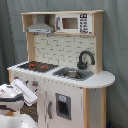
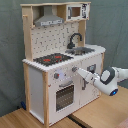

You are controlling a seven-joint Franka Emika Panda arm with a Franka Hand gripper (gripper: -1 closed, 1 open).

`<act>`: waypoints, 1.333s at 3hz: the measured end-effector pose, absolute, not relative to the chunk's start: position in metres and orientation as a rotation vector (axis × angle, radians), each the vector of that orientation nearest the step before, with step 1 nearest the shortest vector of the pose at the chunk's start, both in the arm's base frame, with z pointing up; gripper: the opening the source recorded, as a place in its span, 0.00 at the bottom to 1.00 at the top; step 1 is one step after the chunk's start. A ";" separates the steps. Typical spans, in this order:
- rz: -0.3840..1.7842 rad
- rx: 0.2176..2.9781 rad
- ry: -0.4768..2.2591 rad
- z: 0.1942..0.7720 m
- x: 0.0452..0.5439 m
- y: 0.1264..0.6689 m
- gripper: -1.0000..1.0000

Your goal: Play with the kitchen

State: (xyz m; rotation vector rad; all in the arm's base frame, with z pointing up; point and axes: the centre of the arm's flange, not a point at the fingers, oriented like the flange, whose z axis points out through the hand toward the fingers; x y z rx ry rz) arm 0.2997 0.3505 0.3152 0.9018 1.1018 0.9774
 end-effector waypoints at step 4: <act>1.187 1.068 0.992 0.307 0.335 0.352 1.00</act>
